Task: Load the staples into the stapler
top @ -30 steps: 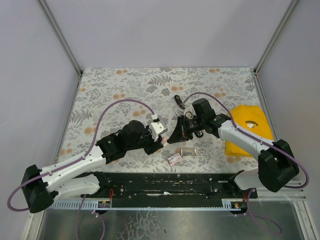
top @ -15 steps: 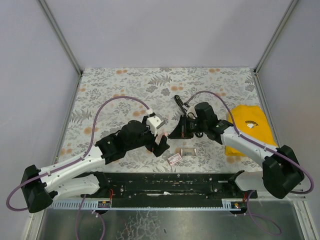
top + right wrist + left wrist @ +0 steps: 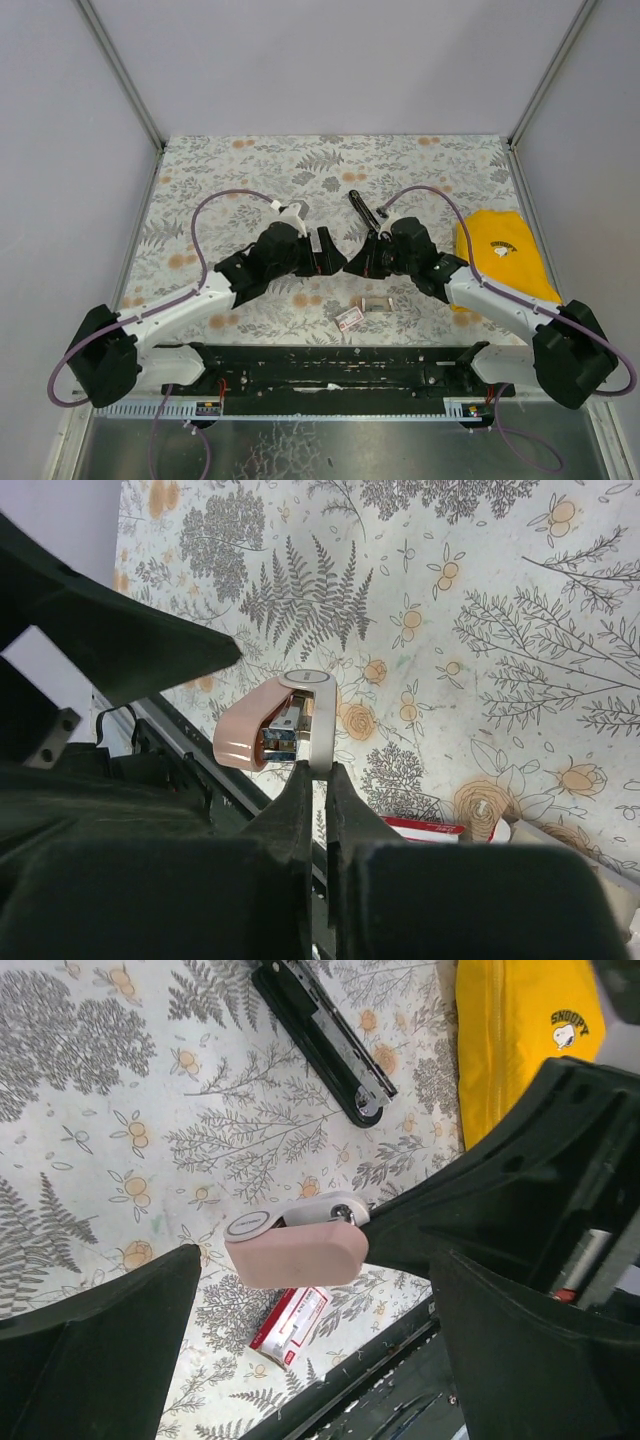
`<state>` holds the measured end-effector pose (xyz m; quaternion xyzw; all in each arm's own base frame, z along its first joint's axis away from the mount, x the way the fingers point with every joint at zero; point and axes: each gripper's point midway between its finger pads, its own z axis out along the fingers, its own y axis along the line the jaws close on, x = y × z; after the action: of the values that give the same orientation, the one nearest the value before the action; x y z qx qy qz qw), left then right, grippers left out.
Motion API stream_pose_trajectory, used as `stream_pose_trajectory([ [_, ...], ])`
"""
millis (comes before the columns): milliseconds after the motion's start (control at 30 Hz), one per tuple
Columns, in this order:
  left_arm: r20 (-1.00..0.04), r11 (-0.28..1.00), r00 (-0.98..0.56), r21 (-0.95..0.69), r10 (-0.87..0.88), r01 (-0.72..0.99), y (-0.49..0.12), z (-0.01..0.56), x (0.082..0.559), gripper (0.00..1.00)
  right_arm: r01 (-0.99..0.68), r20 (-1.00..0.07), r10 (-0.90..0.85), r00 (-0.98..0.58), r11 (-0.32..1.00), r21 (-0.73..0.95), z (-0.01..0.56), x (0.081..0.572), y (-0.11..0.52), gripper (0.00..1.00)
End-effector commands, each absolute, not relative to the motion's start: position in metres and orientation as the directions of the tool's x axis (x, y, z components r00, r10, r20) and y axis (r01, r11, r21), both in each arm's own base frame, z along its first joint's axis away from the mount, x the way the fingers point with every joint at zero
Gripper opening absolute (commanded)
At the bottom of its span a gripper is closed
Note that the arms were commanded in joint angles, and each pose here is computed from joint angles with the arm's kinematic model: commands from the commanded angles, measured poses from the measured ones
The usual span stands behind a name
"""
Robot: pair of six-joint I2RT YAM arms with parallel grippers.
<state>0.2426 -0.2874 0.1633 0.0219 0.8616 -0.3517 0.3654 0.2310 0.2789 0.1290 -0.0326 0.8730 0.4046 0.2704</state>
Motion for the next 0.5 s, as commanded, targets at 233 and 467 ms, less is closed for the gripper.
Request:
stream_pose_trajectory([
  [233, -0.571, 0.731, -0.77, -0.649, -0.284, 0.212, -0.298, 0.147, 0.251, 0.95, -0.363, -0.595, 0.189, -0.781, 0.638, 0.679, 0.156, 0.235, 0.28, 0.0],
  [467, -0.577, 0.759, -0.755, -0.629, -0.312, 0.167, -0.278, 0.135, 0.252, 0.95, -0.359, -0.604, 0.198, -0.772, 0.648, 0.671, 0.162, 0.234, 0.275, 0.0],
])
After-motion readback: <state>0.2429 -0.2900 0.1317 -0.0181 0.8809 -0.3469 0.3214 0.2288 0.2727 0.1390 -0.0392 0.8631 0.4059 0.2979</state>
